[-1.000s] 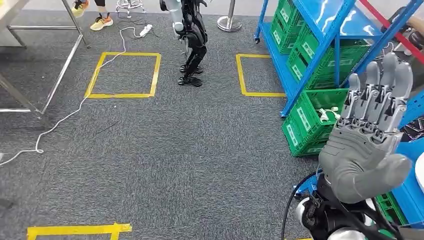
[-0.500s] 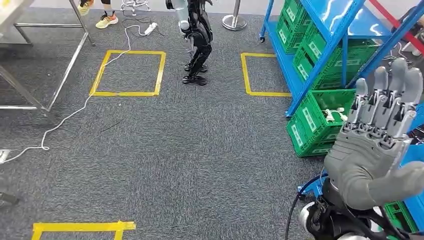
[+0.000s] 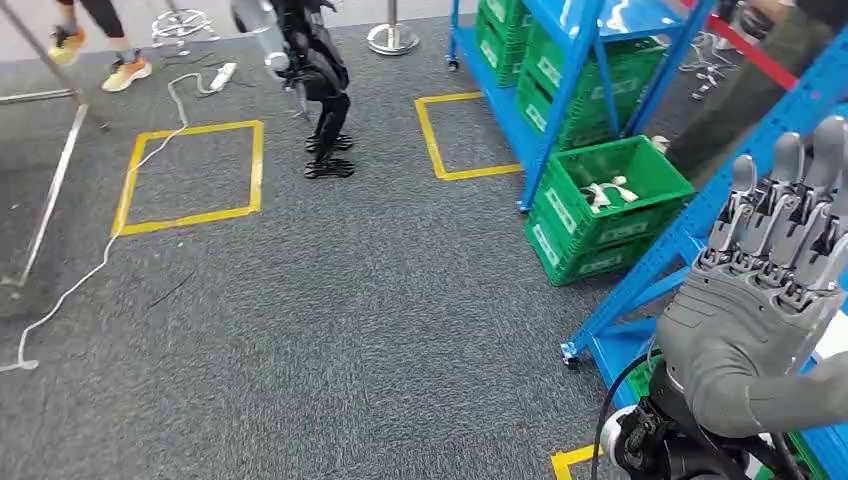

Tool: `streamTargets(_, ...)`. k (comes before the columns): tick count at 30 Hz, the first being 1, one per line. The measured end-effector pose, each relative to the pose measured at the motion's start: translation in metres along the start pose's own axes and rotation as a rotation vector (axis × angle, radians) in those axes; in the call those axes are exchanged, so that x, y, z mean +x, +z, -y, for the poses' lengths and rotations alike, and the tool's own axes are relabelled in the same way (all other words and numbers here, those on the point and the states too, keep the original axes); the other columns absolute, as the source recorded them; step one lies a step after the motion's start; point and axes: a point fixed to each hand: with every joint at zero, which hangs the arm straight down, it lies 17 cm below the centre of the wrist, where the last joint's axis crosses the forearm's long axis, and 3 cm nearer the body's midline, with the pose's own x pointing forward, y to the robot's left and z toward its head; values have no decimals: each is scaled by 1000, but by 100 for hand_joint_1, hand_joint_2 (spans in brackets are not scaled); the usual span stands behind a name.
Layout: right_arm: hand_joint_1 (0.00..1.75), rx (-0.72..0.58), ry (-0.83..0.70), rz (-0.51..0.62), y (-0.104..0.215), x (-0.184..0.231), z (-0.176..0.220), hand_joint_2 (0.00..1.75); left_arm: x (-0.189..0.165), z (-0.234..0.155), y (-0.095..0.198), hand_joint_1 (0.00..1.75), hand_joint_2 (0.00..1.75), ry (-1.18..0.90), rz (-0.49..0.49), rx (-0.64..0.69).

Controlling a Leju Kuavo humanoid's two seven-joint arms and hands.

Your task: Take the parts from the cabinet and place them on the table.

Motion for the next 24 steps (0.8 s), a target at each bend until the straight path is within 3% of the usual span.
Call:
streamTargets(16, 0, -21, 0, 20, -7, 5, 6, 0, -7, 1, 2, 0, 0, -21, -10, 0)
streamTargets(24, 0, -27, -3, 34, -12, 10, 8, 0, 12, 2, -1, 0, 0, -24, 20, -7)
